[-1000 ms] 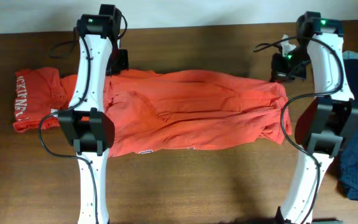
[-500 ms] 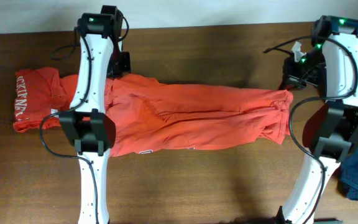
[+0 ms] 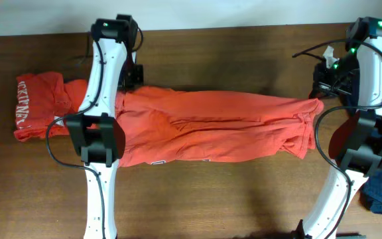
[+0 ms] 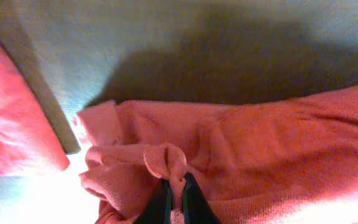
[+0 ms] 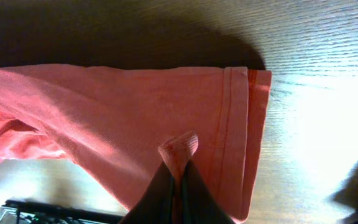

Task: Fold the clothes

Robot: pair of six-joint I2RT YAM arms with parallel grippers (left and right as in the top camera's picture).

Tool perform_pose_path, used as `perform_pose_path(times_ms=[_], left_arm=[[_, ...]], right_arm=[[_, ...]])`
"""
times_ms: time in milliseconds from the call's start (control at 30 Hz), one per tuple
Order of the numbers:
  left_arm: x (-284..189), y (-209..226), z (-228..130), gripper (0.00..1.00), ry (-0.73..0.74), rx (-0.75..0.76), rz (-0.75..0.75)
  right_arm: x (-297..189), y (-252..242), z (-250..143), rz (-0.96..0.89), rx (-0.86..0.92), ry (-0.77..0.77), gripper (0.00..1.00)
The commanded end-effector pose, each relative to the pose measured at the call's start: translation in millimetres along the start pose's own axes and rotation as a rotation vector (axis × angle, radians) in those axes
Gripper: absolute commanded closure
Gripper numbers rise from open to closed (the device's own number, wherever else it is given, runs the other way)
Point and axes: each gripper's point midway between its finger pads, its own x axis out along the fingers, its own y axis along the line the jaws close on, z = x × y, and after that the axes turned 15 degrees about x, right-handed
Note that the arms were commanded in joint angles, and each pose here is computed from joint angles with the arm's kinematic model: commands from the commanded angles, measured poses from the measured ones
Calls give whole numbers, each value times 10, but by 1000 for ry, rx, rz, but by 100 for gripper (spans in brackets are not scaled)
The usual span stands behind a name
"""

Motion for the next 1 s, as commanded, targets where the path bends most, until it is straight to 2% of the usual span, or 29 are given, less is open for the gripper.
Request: perform_pose_path(times_ms=[0,133,400,433,467,500,567,600,767,967], left_arm=[[81,-25,-169,99,68,7,-11],[207,-28,-272,99,125,11,-7],[211,60,-281,99,131,15,45],[208,87,-283,99,132,16,60],[209,95,-284,93,133,16,65],[207,105,-281,71,132,16,71],[208,108,-267,48,126,16,72],[201,129,-255,42,120,14,80],[-160,223,-116,35,-1,-3,119],[-1052,295,9,26,-269,-39,136]], right_arm=[[-11,-140,-98,-62,-3,12,96],[213,-217,-183,-77,13,79,96],[525,-359,-275,-88,43,150,96],[533,-383,-275,-87,50,152,89],[531,-395,-273,-86,53,153,80],[518,-440,-255,-82,66,148,44],[506,-489,-231,-79,98,140,25],[493,-523,-210,-75,111,133,18],[339,-415,-97,10,112,84,14],[133,-343,-56,40,58,47,14]])
